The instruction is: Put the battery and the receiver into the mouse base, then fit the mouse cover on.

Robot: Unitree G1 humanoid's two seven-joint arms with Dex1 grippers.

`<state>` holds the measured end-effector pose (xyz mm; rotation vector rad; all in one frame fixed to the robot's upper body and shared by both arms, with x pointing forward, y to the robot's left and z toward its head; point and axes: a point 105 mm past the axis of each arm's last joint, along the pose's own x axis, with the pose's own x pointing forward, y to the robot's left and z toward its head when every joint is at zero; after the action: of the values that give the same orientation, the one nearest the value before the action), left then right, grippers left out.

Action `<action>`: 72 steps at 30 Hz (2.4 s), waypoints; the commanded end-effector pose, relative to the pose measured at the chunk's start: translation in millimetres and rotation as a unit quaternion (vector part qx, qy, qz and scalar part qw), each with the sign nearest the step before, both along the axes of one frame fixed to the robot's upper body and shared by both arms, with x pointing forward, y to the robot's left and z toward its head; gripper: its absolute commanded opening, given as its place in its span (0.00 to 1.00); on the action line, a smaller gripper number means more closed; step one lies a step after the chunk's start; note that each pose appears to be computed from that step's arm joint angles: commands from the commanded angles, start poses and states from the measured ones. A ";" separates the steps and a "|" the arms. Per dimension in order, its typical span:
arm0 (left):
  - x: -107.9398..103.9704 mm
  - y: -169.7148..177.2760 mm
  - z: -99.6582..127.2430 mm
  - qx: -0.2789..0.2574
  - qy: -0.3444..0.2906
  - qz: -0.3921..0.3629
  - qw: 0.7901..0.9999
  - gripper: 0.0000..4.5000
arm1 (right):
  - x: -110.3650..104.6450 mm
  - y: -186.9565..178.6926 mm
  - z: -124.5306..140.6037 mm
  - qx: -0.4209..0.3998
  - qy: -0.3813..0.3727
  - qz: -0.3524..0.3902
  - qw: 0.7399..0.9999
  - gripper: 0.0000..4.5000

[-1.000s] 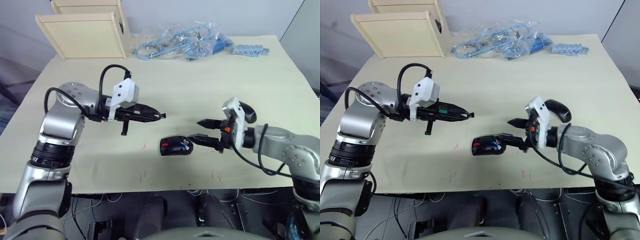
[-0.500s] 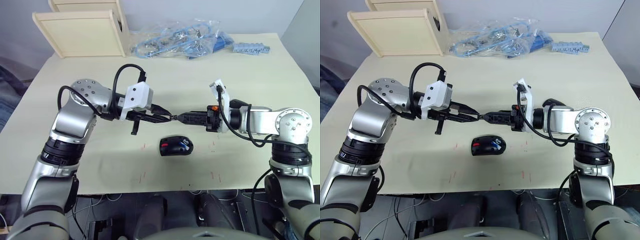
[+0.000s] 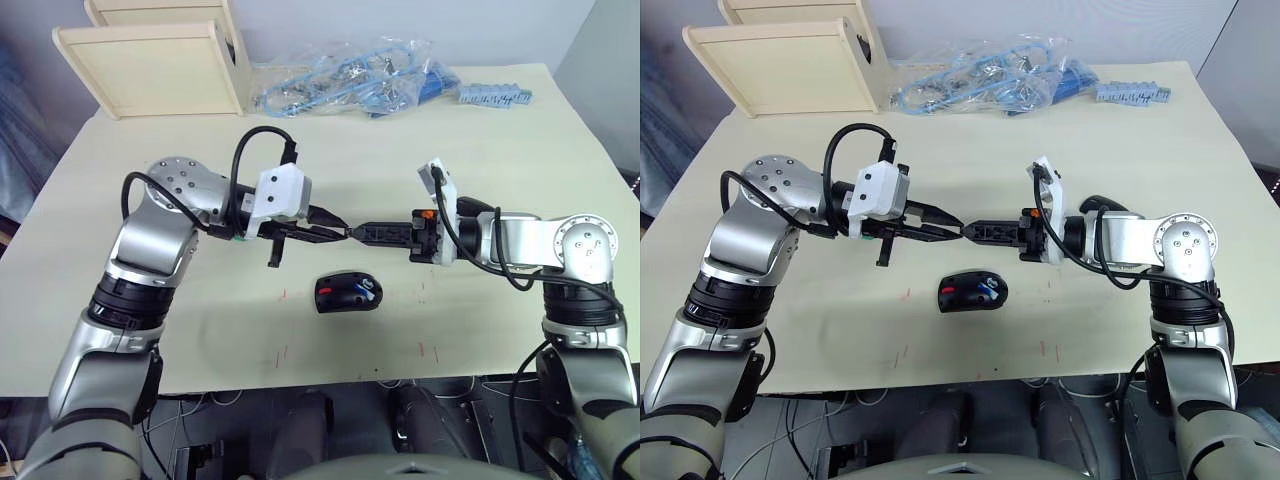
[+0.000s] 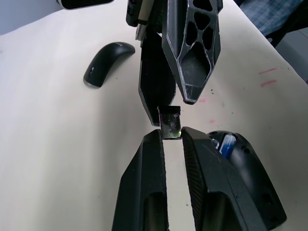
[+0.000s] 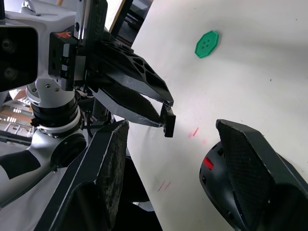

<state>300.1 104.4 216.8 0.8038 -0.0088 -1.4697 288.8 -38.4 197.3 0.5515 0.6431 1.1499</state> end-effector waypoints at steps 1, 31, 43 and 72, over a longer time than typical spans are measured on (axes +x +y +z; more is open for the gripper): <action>-3.4 -5.5 10.8 0.001 -0.031 -0.016 0.999 0.01 | -3.2 2.5 14.6 0.018 -0.016 0.008 1.000 0.68; -2.9 -5.0 13.5 -0.001 -0.032 -0.016 0.999 0.01 | -4.3 5.6 15.2 0.019 -0.013 0.006 1.000 0.48; -4.1 -6.8 12.5 -0.005 -0.028 -0.017 0.999 0.01 | -6.3 7.2 15.3 0.019 -0.015 0.013 1.000 0.01; -40.6 22.8 -52.2 -0.097 0.174 0.115 0.973 0.99 | -27.5 -63.2 16.5 -0.187 -0.098 0.034 0.977 0.00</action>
<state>263.7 124.3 168.7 0.3583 0.2084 -1.3466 270.5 -96.5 201.1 0.1525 0.7175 1.0666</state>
